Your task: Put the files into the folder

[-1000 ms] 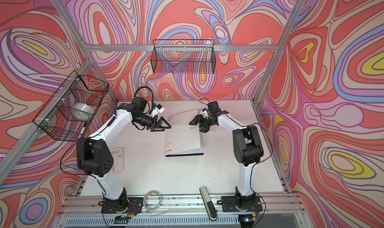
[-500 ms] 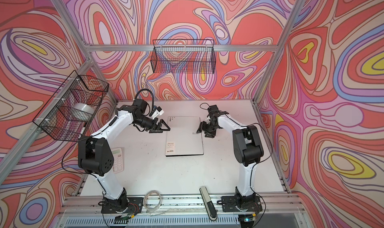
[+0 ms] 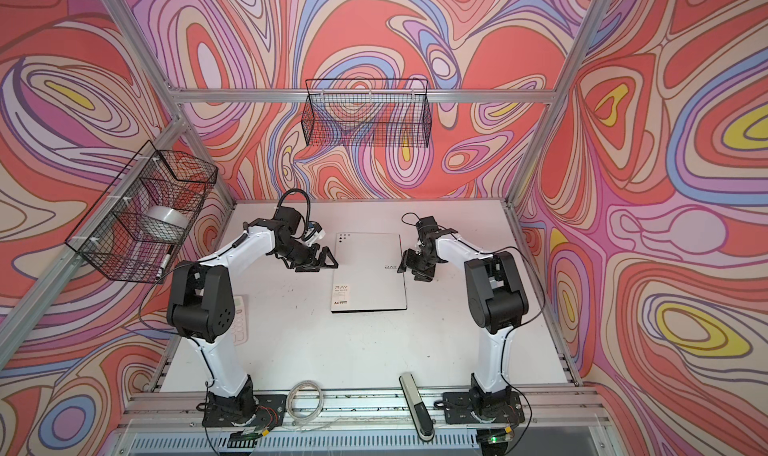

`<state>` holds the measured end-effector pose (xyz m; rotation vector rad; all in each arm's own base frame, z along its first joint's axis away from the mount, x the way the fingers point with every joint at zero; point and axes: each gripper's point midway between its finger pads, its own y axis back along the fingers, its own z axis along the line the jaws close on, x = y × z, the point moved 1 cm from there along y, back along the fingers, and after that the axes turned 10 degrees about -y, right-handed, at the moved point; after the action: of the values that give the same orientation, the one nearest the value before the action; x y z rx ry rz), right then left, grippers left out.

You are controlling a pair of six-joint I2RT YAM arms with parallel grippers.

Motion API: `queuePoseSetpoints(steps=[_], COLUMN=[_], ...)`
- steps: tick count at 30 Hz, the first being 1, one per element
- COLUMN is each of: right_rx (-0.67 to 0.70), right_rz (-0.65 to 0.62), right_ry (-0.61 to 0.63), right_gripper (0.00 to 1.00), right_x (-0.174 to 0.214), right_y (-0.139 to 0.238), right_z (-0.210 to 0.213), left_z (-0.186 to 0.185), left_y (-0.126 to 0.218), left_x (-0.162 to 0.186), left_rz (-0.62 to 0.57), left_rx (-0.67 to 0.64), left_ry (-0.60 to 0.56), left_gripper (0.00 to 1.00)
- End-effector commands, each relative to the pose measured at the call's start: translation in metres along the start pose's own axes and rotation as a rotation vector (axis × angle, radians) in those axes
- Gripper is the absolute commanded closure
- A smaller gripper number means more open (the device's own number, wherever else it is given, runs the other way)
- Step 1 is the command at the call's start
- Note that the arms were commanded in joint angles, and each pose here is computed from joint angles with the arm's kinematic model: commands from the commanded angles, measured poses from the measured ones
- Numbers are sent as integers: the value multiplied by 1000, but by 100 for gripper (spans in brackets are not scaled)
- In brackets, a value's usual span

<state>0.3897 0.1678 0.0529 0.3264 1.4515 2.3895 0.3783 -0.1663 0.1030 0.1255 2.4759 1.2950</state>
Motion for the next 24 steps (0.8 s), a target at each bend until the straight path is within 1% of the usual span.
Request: queuePoseSetpoints(steps=[1, 3, 6, 15, 24], right_rx=[-20, -20, -13, -9, 16], right_rz=[-21, -22, -21, -23, -36], right_ry=[-4, -7, -14, -20, -6], right_gripper=[31, 32, 32, 32, 32], right_x=[0, 1, 3, 8, 4], right_y=[0, 0, -1, -1, 1], right_z=[3, 1, -3, -7, -8], left_z=[14, 11, 10, 4, -14], left_y=[-14, -21, -30, -58, -69], left_x=[-2, -3, -6, -12, -24], left_rz=[13, 27, 40, 90, 80], left_rx=[-19, 8, 16, 80, 136], left_ry=[44, 38, 26, 50, 41], left_gripper=[16, 17, 17, 18, 18])
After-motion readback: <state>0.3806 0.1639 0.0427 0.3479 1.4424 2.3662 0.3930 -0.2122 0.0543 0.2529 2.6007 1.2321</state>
